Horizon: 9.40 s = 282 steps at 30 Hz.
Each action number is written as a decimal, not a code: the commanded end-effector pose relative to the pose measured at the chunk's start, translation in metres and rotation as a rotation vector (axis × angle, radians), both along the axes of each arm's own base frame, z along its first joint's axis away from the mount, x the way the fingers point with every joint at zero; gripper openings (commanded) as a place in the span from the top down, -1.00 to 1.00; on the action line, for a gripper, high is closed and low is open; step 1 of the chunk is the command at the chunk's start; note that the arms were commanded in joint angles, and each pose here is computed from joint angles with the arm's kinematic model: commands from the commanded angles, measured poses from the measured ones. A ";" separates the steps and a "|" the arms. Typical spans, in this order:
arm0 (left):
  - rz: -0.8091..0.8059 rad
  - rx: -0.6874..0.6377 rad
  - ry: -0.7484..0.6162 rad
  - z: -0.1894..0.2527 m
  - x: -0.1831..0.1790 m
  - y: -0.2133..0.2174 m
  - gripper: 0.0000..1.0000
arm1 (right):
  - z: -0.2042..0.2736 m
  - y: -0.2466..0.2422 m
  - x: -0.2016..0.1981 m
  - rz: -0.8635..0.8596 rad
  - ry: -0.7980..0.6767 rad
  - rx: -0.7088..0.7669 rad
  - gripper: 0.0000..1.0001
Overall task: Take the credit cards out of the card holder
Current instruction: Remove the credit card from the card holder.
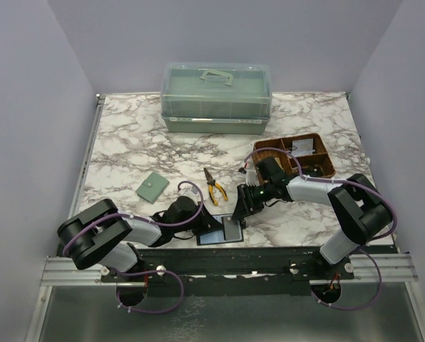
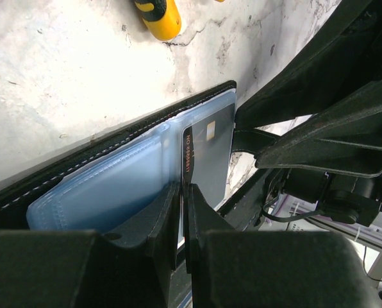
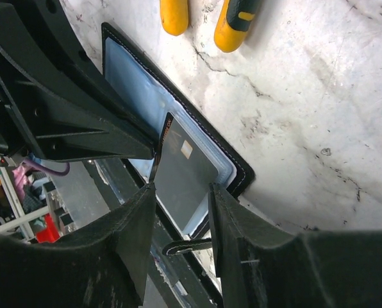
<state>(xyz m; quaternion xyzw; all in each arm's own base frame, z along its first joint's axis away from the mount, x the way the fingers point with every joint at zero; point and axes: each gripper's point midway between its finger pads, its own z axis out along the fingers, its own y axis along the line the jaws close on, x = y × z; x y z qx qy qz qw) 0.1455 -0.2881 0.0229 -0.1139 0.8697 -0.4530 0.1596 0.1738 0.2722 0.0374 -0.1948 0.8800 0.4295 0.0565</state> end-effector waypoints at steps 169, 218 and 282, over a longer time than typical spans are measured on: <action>0.008 -0.665 -0.255 0.143 0.017 -0.033 1.00 | 0.049 0.005 -0.002 0.153 0.158 0.420 1.00; -0.251 -0.437 -0.522 0.167 -0.018 -0.023 1.00 | 0.103 -0.021 -0.004 0.272 0.079 0.666 0.25; -0.175 -0.458 -0.527 0.165 -0.012 0.004 1.00 | 0.133 -0.032 -0.005 0.329 0.019 0.726 1.00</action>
